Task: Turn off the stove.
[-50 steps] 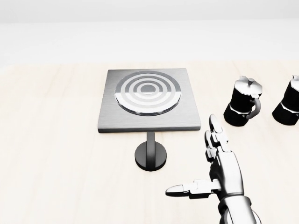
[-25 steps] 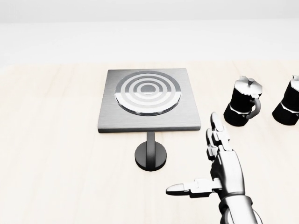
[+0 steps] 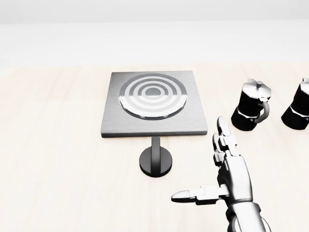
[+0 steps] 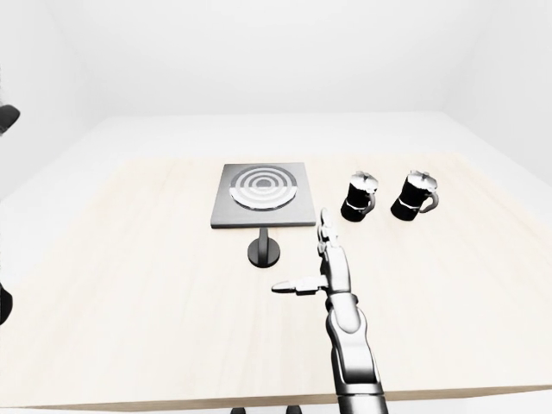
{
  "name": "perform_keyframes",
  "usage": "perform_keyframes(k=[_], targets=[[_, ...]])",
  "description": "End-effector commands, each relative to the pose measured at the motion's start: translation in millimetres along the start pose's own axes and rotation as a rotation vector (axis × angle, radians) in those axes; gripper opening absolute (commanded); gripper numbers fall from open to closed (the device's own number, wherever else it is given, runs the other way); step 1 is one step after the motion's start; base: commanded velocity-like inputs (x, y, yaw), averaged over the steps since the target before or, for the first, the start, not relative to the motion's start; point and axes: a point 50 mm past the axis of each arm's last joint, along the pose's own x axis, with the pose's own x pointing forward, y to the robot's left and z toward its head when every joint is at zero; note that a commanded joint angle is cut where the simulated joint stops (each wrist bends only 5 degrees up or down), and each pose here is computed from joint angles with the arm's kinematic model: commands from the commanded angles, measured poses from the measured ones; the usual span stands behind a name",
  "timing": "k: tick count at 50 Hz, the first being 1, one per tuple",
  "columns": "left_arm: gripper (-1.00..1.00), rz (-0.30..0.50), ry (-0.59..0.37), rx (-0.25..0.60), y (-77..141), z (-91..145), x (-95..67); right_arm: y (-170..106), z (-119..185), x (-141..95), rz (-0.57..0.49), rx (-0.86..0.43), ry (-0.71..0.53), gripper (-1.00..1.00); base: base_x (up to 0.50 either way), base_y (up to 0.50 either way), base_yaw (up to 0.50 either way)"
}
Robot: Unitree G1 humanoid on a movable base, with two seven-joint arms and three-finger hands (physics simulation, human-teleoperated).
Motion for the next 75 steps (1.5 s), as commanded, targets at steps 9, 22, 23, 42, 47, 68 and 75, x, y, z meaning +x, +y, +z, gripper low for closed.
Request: perform_keyframes(k=[9,22,23,42,47,68,75], targets=[[1.00,0.001,0.001,0.001,0,0,0.1,1,0,0,0.004,-0.003,0.000,1.00,0.00,0.00,0.00],[1.00,0.002,0.002,-0.001,1,-1,0.3,1,0,0,0.006,-0.003,0.001,1.00,0.00,0.00,0.00],[1.00,0.002,0.001,0.000,1,0,0.2,1,0,0,0.006,-0.002,0.000,1.00,0.00,0.00,0.00],[1.00,0.001,-0.004,-0.002,1,1,0.3,1,0,0,0.008,-0.006,0.001,1.00,0.00,0.00,0.00],[1.00,-0.001,-0.005,-0.020,0,4,0.3,0,-5,-1,-0.028,-0.007,-0.001,1.00,0.00,0.00,0.00],[1.00,0.007,0.011,-0.007,3,-2,1.0,1,-2,10,-0.262,-0.020,0.029,1.00,0.00,0.00,0.00],[1.00,0.007,0.011,-0.007,3,-2,1.0,1,-2,10,-0.262,-0.020,0.029,1.00,0.00,0.00,0.00]])
